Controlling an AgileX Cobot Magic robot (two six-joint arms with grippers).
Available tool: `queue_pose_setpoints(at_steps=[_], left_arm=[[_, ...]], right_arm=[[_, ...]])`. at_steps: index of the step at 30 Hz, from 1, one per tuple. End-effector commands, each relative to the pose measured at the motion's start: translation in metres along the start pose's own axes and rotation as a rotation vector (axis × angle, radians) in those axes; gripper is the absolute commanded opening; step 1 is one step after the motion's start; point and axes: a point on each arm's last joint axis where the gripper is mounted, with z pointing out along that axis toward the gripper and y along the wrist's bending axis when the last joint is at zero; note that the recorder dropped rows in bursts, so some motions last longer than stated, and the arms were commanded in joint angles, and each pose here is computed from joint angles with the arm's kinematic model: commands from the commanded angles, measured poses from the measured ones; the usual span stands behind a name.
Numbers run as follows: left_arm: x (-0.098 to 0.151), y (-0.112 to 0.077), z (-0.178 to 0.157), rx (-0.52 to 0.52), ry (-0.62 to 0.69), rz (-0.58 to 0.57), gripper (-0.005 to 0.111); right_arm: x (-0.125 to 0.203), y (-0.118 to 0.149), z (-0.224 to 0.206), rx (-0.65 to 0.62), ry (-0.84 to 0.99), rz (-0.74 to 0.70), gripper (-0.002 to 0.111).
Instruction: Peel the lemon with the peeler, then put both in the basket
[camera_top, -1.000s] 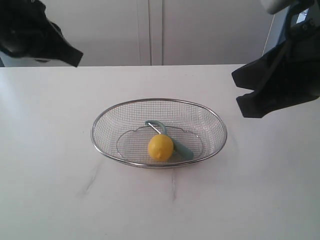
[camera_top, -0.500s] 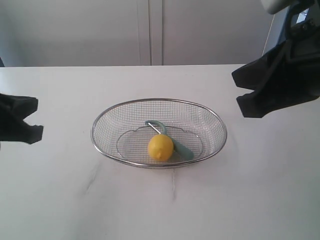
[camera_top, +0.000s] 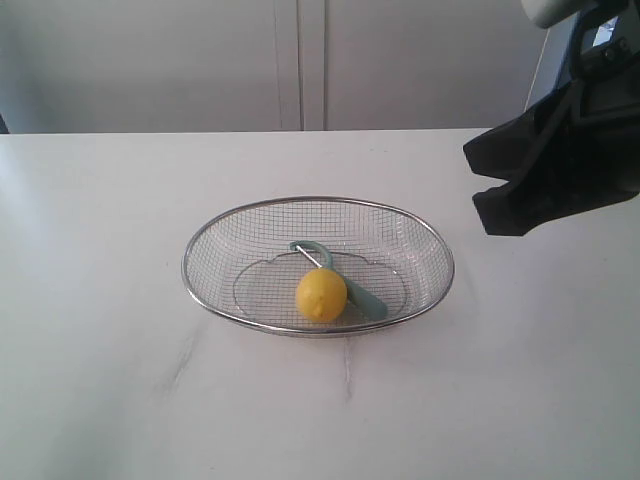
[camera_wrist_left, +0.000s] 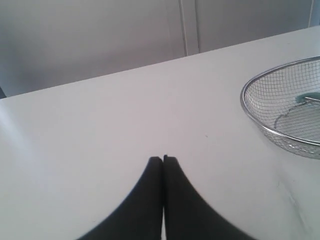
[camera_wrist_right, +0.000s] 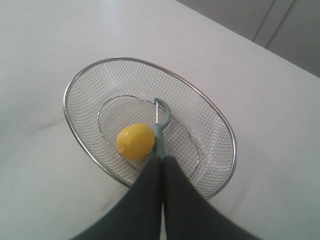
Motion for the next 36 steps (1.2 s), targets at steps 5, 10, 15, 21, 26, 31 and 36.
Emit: queue_pose_setpoints(at_steps=[5, 10, 15, 21, 26, 31, 36], left_arm=[[0.007, 0.004, -0.016, -0.056, 0.008, 0.003, 0.000], [0.016, 0.003, -0.024, -0.053, 0.082, -0.002, 0.000], [0.023, 0.001, -0.032, -0.049, 0.130, -0.006, 0.000], [0.030, 0.002, -0.040, -0.103, 0.160, -0.051, 0.000], [0.033, 0.003, -0.041, -0.129, 0.189, -0.113, 0.000], [0.033, 0.003, -0.042, -0.138, 0.191, -0.118, 0.000], [0.034, 0.006, -0.042, -0.194, 0.194, -0.152, 0.000]], right_arm=[[-0.001, -0.002, -0.001, 0.012, -0.017, 0.004, 0.000], [-0.001, -0.002, -0.001, 0.011, -0.017, 0.005, 0.000], [-0.001, -0.002, -0.001, 0.011, -0.017, 0.005, 0.000], [-0.001, -0.002, -0.001, 0.011, -0.017, 0.005, 0.000], [-0.001, -0.001, -0.001, 0.010, -0.016, 0.005, 0.000], [-0.001, -0.002, -0.001, 0.011, -0.018, 0.005, 0.000], [-0.001, -0.002, -0.001, 0.011, -0.018, 0.005, 0.000]])
